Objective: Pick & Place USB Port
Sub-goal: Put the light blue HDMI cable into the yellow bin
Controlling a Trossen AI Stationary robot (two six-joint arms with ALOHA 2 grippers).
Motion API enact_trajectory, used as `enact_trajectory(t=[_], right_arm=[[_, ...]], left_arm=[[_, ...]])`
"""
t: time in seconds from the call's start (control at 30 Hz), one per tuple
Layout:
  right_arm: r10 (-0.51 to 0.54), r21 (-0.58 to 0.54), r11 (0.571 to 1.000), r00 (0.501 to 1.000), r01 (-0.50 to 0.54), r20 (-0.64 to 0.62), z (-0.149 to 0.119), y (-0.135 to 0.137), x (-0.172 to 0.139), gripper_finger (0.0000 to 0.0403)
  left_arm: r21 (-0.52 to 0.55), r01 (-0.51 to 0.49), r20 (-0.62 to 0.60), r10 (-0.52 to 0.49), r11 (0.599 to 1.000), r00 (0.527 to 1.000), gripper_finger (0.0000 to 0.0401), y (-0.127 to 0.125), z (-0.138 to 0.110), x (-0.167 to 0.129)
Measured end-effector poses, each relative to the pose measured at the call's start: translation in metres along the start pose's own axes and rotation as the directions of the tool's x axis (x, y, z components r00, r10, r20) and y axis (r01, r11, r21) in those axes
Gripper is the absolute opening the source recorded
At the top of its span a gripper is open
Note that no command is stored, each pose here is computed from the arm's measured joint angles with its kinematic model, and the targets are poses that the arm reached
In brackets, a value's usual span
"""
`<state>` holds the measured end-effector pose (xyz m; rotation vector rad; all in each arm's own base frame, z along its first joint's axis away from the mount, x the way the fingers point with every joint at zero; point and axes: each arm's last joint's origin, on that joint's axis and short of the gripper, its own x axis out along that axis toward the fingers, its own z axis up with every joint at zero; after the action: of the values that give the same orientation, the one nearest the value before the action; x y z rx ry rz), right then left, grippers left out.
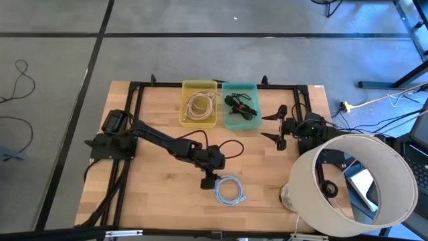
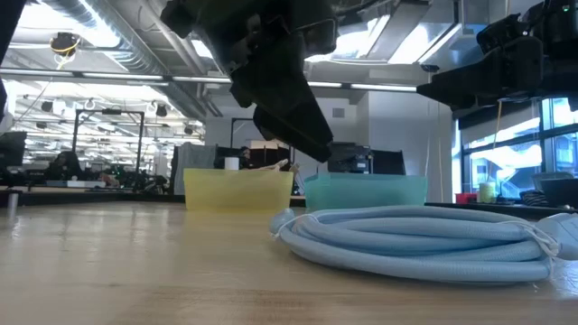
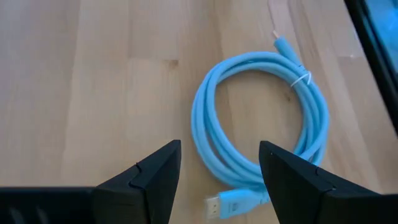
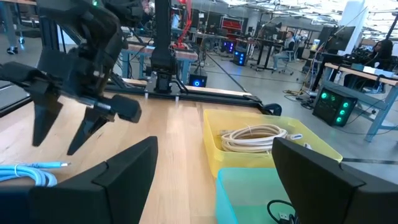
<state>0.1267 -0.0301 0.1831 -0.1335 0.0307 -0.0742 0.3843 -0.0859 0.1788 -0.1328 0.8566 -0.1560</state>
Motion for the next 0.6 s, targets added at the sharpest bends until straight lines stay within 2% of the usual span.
enact_trajectory(t=[0.23, 0.6], right_arm=[[0.0, 0.0, 1.0, 1.0, 0.0, 0.0, 0.0, 0.0, 0.0, 0.0321], [0.0, 0.0, 1.0, 1.0, 0.0, 0.0, 0.0, 0.0, 0.0, 0.0321]], left_arm=[[-0.031, 0.057, -0.025, -0.058, 0.998, 0.998, 0.021, -0.001, -0.01, 0.026], [-0.105, 0.064, -0.072, -0.072, 0.992, 0.995, 0.021, 0.004, -0.025, 0.051]])
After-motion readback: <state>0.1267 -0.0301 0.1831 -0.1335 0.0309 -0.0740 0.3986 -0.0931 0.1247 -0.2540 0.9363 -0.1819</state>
